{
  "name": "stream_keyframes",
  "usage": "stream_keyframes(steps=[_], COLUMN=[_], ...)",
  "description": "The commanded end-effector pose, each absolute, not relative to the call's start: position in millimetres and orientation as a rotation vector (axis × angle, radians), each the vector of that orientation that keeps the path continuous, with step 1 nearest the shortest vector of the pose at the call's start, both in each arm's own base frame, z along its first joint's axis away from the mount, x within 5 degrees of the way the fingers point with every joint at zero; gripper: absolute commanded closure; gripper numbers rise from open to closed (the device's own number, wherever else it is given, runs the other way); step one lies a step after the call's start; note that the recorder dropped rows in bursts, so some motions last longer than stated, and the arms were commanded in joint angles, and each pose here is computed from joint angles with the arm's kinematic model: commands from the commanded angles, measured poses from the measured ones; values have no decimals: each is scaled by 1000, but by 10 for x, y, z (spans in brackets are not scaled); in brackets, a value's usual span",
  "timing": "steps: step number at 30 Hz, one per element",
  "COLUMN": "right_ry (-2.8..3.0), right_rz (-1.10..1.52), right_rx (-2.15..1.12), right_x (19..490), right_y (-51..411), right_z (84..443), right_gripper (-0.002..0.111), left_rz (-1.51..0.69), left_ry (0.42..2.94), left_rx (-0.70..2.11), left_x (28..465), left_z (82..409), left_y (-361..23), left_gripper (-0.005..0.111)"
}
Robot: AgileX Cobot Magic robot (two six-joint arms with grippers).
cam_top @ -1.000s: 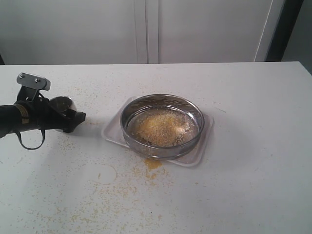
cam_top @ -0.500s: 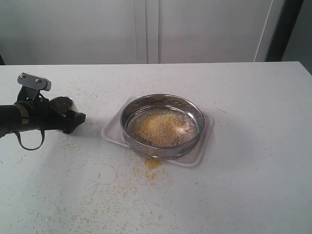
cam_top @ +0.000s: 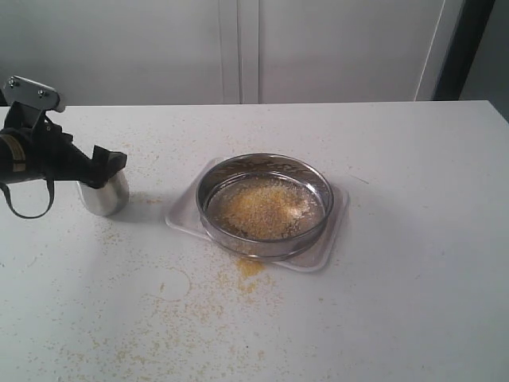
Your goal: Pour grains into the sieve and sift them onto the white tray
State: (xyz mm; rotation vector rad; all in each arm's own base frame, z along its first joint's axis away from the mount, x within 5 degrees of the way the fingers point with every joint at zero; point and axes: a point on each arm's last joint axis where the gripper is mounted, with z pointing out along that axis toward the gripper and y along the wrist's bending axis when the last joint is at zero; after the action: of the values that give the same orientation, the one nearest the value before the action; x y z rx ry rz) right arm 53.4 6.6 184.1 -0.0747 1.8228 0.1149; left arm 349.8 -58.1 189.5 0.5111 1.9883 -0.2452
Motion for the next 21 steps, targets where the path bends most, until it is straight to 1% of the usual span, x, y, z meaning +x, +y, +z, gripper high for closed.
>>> stream_keyframes(steps=[1, 8, 13, 15, 16, 17, 18, 20, 21], right_ry=[1819, 1819, 1819, 1819, 1819, 1819, 1819, 1819, 1819], right_rz=[121, 121, 121, 121, 121, 121, 121, 121, 121], right_rx=[-76, -76, -76, -76, -76, -76, -76, -76, -76], right_x=[532, 532, 532, 532, 532, 532, 532, 532, 532], right_y=[68, 68, 68, 68, 68, 68, 68, 68, 68], right_z=[1829, 1829, 1829, 1829, 1829, 1829, 1829, 1829, 1829], right_gripper=[108, 108, 108, 108, 108, 108, 108, 108, 108], left_rz=[-239, -131, -63, -15, 12, 37, 65, 116, 146], left_ry=[1961, 1973, 1930, 1932, 1946, 1962, 1982, 2011, 2024], left_rx=[522, 485, 458, 439, 418, 398, 363, 298, 259], left_x=[3435, 3345, 3229, 3173, 3143, 3121, 3093, 3035, 2996], left_z=[2078, 2305, 2578, 2671, 2698, 2717, 2742, 2795, 2832], left_y=[-579, -490, -433, -390, -361, -332, -295, -229, -190], left_gripper=[2, 2, 2, 4, 9, 17, 28, 55, 74])
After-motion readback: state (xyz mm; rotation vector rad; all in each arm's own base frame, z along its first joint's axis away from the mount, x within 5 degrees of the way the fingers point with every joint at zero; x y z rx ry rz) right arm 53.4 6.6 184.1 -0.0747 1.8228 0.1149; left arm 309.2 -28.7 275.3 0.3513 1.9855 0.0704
